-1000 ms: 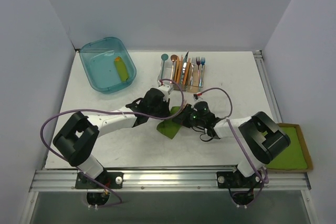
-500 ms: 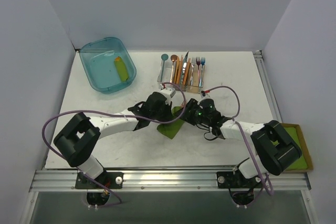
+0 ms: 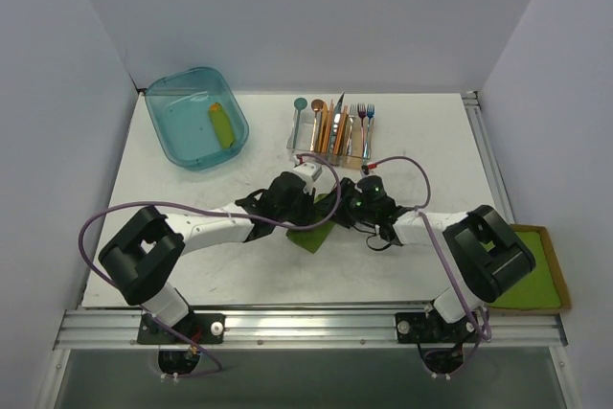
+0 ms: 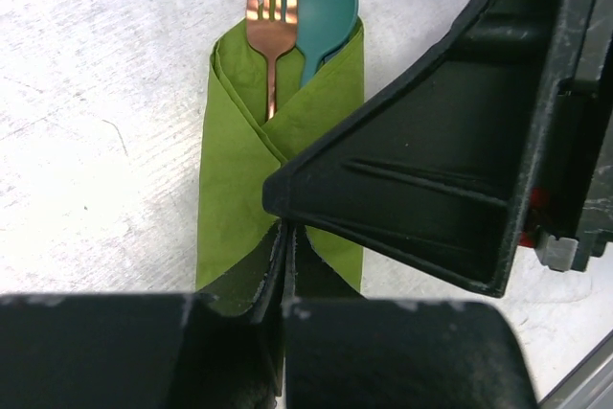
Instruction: Place the utensils on the paper napkin and roll it up
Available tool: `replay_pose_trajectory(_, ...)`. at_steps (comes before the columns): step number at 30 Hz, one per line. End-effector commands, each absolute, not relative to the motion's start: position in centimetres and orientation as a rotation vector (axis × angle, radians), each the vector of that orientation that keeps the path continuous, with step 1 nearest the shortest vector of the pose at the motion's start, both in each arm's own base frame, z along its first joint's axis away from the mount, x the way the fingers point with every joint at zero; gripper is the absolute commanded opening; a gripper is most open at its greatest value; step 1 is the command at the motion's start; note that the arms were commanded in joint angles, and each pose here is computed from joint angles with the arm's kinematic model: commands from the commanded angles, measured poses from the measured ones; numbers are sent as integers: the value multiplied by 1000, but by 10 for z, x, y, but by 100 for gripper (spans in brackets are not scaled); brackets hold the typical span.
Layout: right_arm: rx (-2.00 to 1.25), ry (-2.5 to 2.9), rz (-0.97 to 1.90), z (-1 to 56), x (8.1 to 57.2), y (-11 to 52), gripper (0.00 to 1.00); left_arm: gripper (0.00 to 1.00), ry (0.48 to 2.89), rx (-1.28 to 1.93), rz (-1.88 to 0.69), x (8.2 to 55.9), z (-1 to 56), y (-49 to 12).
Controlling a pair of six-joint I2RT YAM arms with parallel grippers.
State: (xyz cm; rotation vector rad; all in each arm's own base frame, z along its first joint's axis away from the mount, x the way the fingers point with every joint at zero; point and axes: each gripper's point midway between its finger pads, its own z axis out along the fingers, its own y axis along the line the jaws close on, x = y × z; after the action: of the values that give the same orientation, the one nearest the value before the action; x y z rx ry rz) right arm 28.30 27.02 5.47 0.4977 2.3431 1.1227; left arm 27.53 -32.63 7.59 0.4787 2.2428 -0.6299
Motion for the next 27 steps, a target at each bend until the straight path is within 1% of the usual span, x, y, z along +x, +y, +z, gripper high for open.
replay_pose_trajectory(1, 506, 2294, 1188, 72, 294, 279, 44, 3, 2165, 455, -656, 282, 96, -333)
replay_pose_trajectory(11, 510, 2315, 1223, 66, 296, 293, 41, 4, 2139, 474, -674, 281, 100, -336)
replay_pose_trajectory(16, 516, 2317, 1226, 63, 297, 294, 34, 4, 2125, 492, -679, 278, 103, -338)
replay_pose_trajectory(18, 522, 2311, 1232, 64, 297, 293, 29, 4, 2119, 495, -685, 277, 105, -338)
replay_pose_trajectory(20, 524, 2313, 1229, 63, 297, 293, 27, 5, 2117, 501, -684, 276, 105, -338)
replay_pose_trajectory(21, 525, 2313, 1226, 63, 297, 292, 21, 7, 2112, 504, -687, 275, 107, -339)
replay_pose_trajectory(23, 525, 2318, 1222, 62, 297, 292, 16, 9, 2110, 503, -687, 274, 107, -338)
replay_pose_trajectory(24, 527, 2320, 1219, 61, 297, 291, 11, 14, 2105, 504, -690, 273, 108, -337)
replay_pose_trajectory(27, 532, 2325, 1213, 58, 296, 290, 4, 23, 2089, 498, -691, 272, 113, -335)
